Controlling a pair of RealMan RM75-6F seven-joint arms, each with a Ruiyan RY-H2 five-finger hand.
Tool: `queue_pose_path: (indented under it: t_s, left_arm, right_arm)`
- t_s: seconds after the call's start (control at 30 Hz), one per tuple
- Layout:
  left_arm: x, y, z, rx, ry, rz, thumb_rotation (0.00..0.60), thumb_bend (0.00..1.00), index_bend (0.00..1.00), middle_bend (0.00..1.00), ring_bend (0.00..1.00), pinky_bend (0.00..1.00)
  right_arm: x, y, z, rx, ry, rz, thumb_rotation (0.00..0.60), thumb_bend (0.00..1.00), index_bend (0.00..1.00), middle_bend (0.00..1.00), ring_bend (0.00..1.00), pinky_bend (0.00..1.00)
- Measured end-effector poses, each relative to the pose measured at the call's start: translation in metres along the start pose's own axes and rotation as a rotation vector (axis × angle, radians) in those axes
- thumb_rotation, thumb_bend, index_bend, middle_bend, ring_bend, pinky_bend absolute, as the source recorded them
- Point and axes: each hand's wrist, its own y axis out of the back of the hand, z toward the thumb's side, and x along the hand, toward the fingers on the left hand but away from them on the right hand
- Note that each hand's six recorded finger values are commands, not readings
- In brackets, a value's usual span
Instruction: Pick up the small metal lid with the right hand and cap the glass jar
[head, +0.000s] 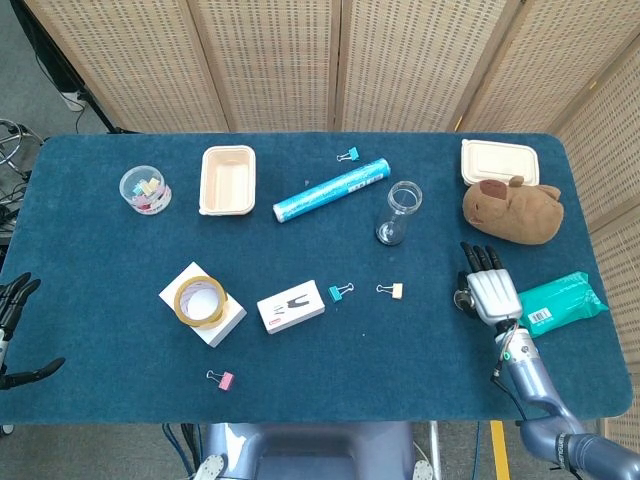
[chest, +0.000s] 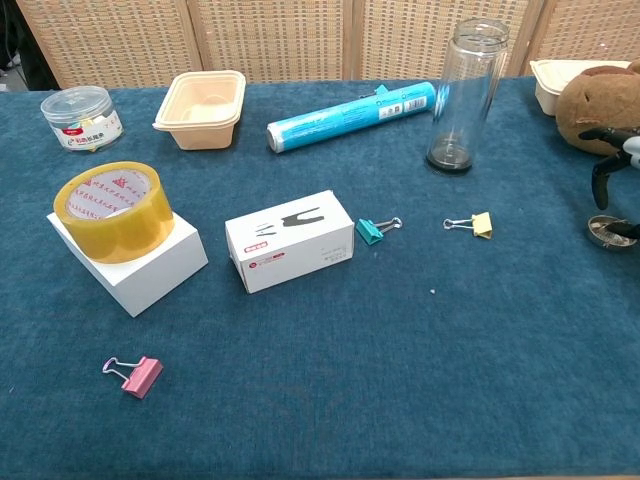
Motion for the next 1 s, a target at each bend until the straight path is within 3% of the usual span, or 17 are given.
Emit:
queue_pose_path:
  t_s: [1.0]
  left_arm:
    - [0.0009,0.0004,-0.0005,-0.003,0.005,0.001,0.600,0.00,0.00,0.00,0.00,0.00]
  right_arm:
    - [-0.0033,-0.0076,-0.0008,-0.033,-0.009,0.017,0.600,0.52,0.60,0.00,0.00,0.00]
